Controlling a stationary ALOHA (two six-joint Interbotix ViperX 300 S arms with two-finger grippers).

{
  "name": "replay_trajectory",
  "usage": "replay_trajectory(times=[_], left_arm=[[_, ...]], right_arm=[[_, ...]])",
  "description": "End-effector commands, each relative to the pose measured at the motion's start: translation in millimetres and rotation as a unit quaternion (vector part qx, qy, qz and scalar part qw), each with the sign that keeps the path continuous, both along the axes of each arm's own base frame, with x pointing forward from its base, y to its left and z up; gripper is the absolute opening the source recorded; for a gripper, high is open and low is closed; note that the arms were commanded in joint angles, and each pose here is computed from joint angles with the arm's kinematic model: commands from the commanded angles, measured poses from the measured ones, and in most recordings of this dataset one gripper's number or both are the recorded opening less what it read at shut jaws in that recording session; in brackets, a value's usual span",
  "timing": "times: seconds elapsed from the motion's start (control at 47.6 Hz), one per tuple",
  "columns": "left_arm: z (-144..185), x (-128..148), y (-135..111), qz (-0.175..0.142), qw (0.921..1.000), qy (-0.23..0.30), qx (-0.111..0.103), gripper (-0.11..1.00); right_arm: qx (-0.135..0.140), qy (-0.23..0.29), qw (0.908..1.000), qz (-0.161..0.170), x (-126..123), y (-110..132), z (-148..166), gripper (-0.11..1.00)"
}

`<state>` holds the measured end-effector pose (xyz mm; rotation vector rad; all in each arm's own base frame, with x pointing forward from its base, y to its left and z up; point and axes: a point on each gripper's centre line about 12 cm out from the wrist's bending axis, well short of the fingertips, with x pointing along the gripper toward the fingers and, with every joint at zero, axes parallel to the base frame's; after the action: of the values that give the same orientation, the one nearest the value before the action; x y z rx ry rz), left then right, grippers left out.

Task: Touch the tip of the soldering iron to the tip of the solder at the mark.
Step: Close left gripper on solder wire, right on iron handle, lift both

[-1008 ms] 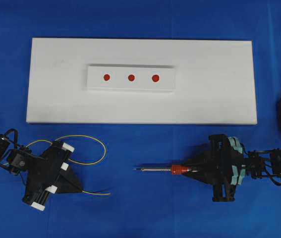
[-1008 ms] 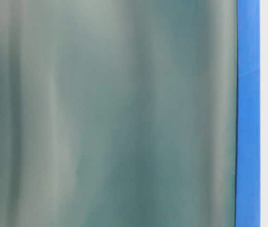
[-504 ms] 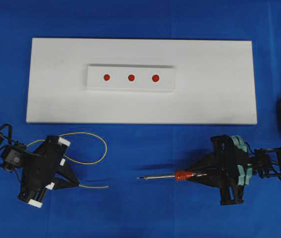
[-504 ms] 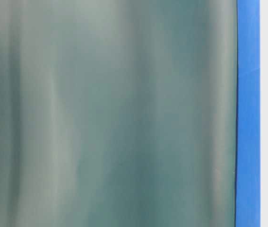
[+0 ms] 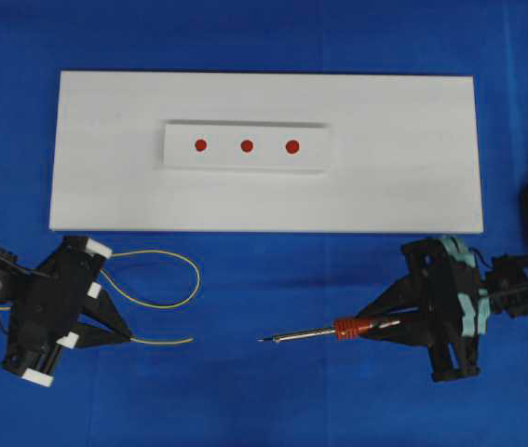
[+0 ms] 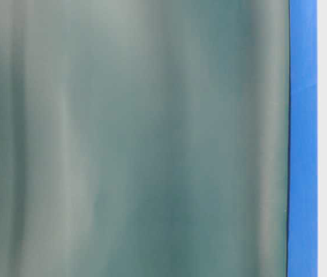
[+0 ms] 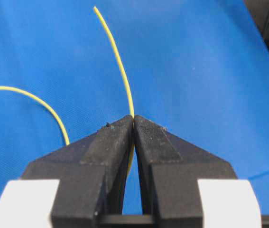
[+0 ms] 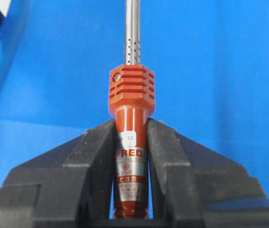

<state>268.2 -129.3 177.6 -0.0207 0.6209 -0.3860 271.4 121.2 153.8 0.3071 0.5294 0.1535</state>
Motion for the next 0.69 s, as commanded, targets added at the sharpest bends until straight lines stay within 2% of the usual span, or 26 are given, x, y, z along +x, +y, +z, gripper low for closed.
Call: replay_trajectory(times=[0.0, 0.168, 0.336, 0.525, 0.672], left_arm=[[20.0, 2.4, 2.4, 0.004, 1.0000, -0.008, -0.002, 0.03], [22.0, 4.3, 6.5, 0.012, 0.9999, 0.000, 0.001, 0.03], [27.5, 13.1, 16.3, 0.032, 0.9995, 0.000, 0.002, 0.03], [32.8, 27.7, 45.4, 0.084, 0.9960, 0.028, 0.013, 0.03], [30.8, 38.9, 72.6, 0.133, 0.9883, 0.070, 0.021, 0.03]], right_arm=[[0.015, -0.009, 0.9998, 0.000, 5.4, -3.1, 20.5, 0.06], [0.010, 0.009, 0.9999, 0.000, 9.2, -10.4, 22.9, 0.06], [0.009, 0.022, 0.9996, -0.017, 13.9, -24.1, 22.7, 0.06], [0.014, 0.064, 0.9961, -0.059, 22.5, -59.9, 21.5, 0.06], [0.004, 0.086, 0.9930, -0.081, 31.6, -89.1, 27.6, 0.06]])
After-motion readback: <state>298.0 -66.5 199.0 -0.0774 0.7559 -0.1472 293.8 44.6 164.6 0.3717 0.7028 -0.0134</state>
